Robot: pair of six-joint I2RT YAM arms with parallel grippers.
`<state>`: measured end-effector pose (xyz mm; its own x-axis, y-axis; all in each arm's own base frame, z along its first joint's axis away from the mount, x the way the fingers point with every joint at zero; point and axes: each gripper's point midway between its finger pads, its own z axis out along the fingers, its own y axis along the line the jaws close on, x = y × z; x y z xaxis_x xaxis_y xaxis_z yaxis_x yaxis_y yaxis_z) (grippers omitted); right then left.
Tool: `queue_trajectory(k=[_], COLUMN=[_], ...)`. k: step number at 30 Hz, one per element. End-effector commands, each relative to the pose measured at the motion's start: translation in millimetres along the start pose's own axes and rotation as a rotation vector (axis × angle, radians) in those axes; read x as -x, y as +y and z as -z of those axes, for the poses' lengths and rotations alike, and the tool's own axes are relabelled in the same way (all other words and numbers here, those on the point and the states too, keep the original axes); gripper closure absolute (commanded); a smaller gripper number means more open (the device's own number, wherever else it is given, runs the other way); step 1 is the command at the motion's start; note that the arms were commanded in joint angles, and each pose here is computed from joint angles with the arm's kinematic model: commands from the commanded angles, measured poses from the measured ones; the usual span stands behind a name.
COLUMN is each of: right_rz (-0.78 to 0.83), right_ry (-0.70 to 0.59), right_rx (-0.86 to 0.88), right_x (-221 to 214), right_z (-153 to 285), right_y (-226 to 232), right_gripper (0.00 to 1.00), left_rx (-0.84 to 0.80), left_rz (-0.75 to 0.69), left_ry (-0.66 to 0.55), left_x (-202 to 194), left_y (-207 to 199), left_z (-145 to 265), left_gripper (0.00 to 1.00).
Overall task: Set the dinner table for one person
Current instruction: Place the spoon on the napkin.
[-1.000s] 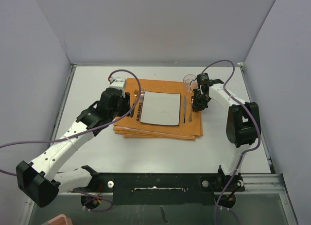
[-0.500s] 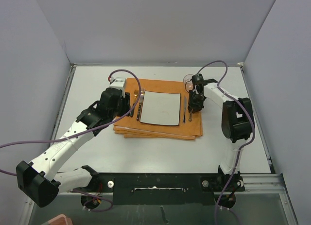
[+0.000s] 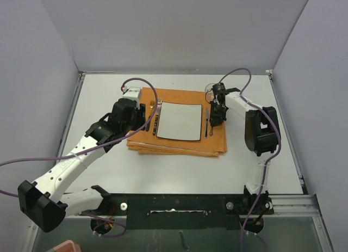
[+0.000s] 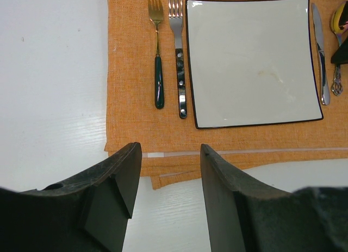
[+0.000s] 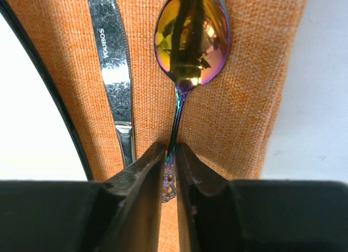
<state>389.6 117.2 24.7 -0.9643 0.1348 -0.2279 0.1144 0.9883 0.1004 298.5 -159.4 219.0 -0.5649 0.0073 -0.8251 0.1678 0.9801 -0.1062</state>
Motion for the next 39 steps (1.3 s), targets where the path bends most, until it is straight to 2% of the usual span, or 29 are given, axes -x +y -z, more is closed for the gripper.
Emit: queue_trajectory(k=[1,3,7,34,36,39], right_rz=[0.006,0.009,0.016,0.071,0.07,0.074], right_ry=[-0.053,-0.052,-0.05,-0.049,-0.049,-0.055], right_rx=[0.002,0.003,0.003,0.021,0.008,-0.003], right_x=[16.5,15.0,11.2,1.5,1.7,2.9], right_z=[3.8,3.4,3.8,6.7,7.2,11.1], right_y=[7.4,8.6,10.1,31.1,29.1,27.3], right_gripper=[0.89,0.95,1.0,1.0,0.92,0.7], left_rx=[-0.021,-0.02,-0.021,-0.019,-0.017,-0.021], left_rz=[0.026,0.023,0.018,0.016,0.016,0.015], left_ry=[-0.08,-0.082,-0.085,-0.089,-0.089,-0.09], left_x=[25.4,26.4,28.4,27.6,27.3,26.9], left_y=[-1.9,-1.7,-2.3,-1.2,-0.4,-1.2], left_z=[12.9,13.3,12.7,13.5,13.1,13.2], left_gripper=[0.54,0.54,0.54,0.54,0.54,0.54])
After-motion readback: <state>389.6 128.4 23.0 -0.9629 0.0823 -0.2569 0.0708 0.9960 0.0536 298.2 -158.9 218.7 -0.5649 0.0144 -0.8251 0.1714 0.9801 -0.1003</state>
